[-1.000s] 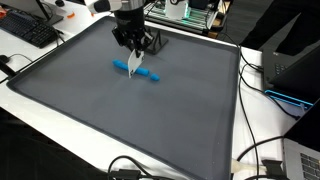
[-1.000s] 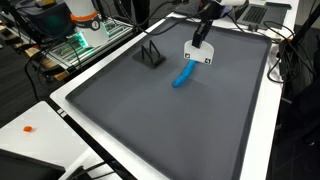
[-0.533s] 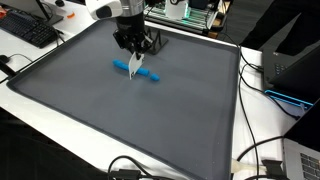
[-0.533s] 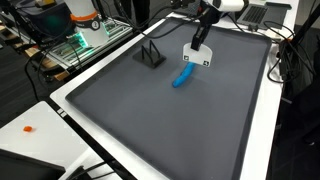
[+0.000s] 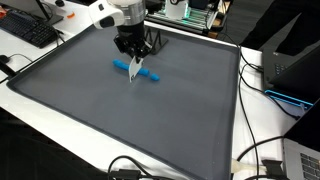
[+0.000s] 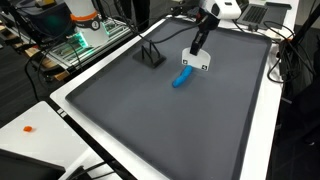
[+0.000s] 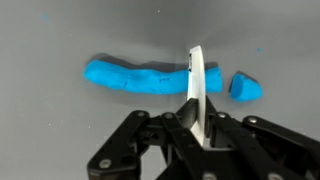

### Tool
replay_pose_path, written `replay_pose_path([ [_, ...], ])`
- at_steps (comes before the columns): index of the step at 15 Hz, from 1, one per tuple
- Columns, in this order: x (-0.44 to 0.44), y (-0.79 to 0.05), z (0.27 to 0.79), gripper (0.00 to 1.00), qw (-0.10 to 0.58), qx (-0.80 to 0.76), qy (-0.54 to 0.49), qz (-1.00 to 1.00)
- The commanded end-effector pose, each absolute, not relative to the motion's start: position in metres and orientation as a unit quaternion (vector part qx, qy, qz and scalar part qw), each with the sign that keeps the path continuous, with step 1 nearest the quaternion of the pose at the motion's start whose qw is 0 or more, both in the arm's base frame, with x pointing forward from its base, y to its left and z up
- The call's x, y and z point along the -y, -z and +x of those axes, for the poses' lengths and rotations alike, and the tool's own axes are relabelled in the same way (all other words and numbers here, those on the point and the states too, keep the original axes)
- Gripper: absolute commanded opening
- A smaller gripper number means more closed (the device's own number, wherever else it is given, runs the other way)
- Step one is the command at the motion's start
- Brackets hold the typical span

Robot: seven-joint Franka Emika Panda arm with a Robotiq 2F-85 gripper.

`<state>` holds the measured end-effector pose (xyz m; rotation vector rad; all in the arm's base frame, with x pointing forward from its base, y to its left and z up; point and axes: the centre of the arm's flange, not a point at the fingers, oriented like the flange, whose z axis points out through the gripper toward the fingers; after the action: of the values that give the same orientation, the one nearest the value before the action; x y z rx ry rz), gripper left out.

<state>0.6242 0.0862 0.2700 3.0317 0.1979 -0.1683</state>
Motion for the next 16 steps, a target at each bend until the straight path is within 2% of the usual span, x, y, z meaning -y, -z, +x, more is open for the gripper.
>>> replay_pose_path([
  [1, -0.082, -0.252, 0.617, 0.02, 0.062, -0.075, 0.055, 0.994],
  [16, -0.082, -0.23, 0.601, 0.02, 0.045, -0.075, 0.092, 0.992],
])
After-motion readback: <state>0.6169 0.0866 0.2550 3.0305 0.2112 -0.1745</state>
